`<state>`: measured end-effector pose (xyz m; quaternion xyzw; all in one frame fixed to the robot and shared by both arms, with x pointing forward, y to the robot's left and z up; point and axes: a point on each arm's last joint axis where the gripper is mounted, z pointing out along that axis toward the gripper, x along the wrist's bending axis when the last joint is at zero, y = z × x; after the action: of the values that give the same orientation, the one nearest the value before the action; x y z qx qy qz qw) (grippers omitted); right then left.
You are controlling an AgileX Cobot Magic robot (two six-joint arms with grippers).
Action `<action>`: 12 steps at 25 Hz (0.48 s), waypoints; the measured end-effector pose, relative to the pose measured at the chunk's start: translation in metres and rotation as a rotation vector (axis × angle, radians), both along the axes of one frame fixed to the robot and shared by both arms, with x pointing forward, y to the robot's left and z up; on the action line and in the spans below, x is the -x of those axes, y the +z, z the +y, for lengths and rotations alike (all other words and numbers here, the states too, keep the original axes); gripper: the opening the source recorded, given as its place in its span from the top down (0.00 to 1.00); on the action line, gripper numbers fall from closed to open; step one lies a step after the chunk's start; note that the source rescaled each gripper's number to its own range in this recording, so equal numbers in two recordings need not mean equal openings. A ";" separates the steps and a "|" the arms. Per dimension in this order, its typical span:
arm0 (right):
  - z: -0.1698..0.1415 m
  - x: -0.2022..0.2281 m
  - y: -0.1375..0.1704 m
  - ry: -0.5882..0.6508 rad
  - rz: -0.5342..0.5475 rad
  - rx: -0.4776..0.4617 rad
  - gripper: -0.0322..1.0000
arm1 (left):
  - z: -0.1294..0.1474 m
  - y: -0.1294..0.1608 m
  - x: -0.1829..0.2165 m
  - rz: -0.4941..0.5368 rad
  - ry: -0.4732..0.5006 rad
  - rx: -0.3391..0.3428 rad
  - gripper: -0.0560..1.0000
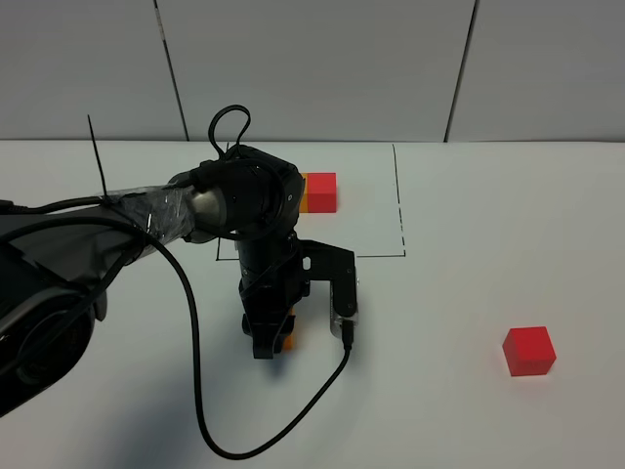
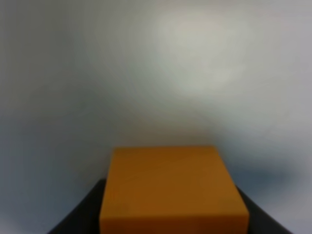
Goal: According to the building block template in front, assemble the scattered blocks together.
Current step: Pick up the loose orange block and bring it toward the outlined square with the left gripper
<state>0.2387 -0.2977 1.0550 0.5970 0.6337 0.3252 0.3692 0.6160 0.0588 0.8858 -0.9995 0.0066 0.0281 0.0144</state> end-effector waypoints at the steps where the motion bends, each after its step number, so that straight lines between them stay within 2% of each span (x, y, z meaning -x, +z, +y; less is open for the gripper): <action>1: 0.000 0.000 0.000 0.000 0.000 0.000 0.36 | 0.000 0.000 0.000 -0.002 0.000 0.001 0.95; 4: 0.000 0.000 0.000 0.000 0.000 0.000 0.36 | 0.000 0.000 -0.001 -0.010 -0.003 0.000 0.94; 5: 0.000 0.000 0.000 0.000 0.000 0.000 0.36 | 0.000 0.000 -0.001 -0.011 -0.003 0.001 0.91; 6: 0.000 0.000 0.000 0.000 0.000 0.000 0.36 | 0.000 0.000 -0.001 -0.011 -0.004 0.001 0.84; 10: 0.000 0.000 0.000 0.000 0.000 0.000 0.36 | 0.000 0.000 -0.001 -0.012 -0.004 0.001 0.37; 12: 0.000 0.000 0.000 0.000 0.000 0.000 0.36 | 0.000 0.000 -0.001 -0.012 -0.004 0.001 0.18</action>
<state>0.2387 -0.2977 1.0550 0.5970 0.6337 0.3252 0.3692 0.6172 0.0586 0.8859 -0.9996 0.0084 0.0221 0.0139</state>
